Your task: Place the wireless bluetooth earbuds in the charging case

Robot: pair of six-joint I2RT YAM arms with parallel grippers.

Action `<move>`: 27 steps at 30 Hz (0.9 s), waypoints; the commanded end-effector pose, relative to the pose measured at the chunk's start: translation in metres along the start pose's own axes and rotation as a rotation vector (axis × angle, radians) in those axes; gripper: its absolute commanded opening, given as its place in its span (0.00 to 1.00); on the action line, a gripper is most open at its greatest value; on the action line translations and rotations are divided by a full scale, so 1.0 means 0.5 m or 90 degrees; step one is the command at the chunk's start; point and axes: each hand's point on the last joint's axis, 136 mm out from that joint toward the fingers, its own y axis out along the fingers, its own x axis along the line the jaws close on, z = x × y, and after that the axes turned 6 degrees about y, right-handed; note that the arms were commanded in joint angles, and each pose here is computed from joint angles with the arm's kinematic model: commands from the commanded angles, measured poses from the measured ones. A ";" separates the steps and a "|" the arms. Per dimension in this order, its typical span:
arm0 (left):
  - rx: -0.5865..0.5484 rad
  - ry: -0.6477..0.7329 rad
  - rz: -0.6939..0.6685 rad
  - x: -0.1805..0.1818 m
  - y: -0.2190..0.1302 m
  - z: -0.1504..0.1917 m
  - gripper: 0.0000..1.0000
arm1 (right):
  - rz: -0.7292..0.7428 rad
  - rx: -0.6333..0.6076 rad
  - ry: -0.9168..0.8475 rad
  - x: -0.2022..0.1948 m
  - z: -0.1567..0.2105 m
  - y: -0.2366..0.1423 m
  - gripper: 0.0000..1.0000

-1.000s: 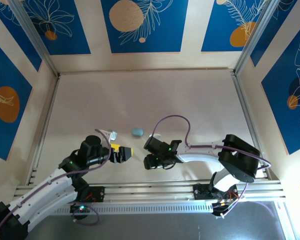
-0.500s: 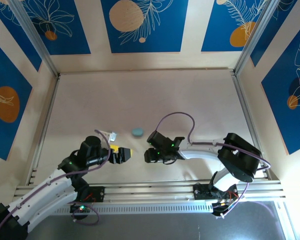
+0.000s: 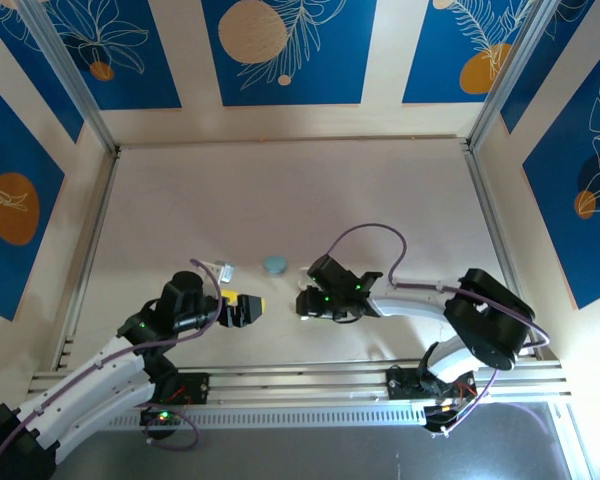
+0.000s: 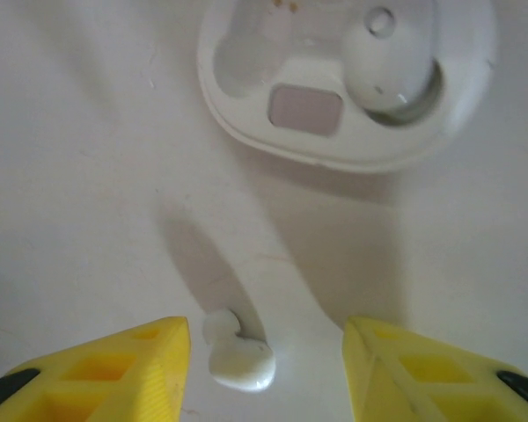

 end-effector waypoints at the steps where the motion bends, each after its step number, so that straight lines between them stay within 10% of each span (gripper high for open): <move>1: -0.017 0.007 0.008 -0.009 -0.001 -0.014 1.00 | -0.003 -0.004 0.030 -0.007 0.018 -0.018 0.50; 27: -0.016 0.010 0.011 -0.010 -0.001 -0.013 1.00 | -0.081 0.033 0.042 0.074 0.038 0.030 0.53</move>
